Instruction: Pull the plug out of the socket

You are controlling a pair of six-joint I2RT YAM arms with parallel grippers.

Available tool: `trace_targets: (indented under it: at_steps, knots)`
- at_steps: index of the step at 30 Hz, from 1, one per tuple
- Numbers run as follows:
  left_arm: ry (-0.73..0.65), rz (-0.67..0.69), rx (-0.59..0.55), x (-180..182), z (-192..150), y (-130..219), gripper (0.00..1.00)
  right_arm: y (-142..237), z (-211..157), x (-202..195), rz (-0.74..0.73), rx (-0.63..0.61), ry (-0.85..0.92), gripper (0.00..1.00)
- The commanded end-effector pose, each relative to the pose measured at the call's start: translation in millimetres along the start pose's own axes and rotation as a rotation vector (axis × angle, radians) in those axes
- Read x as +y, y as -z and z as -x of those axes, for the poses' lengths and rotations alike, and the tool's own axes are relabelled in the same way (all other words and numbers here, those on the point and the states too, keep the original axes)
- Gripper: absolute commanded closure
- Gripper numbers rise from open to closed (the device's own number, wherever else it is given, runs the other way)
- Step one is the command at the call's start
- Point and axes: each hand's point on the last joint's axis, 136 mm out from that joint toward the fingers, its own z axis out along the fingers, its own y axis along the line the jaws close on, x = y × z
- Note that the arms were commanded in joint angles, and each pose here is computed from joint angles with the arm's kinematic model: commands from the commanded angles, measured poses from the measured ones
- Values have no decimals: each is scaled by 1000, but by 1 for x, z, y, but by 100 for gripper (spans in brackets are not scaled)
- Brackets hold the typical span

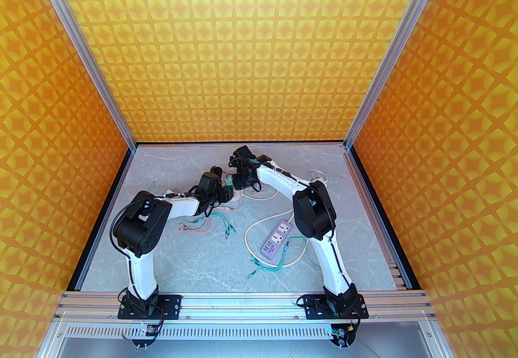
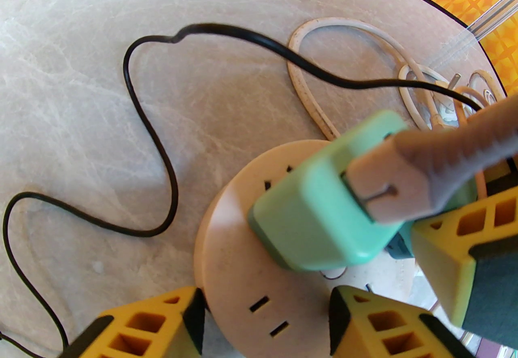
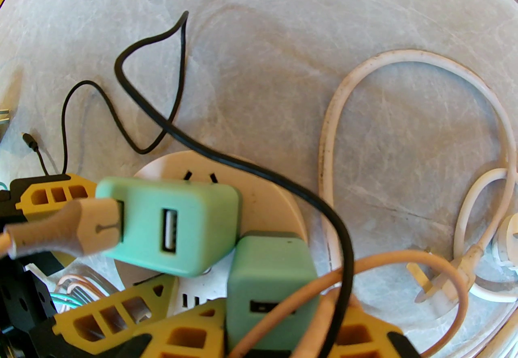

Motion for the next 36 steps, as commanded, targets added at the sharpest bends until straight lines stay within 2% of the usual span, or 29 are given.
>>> trace_targets:
  at_steps: [1,7,21,25,31,36]
  knots:
    - [-13,164,260,41,-80,-11,47,30,22,24,16,-68,46,73]
    - [-16,167,273,40,-81,-12,48,25,19,34,-79,-45,111,72]
    - [-19,180,318,39,-81,-15,48,7,3,28,-111,10,125,71]
    - [-20,185,333,39,-81,-17,48,-2,-4,43,-86,32,141,71]
    - [-24,191,352,38,-80,-20,48,0,-4,76,74,20,99,71]
    - [-33,195,369,37,-81,-21,48,2,-1,63,44,17,76,70]
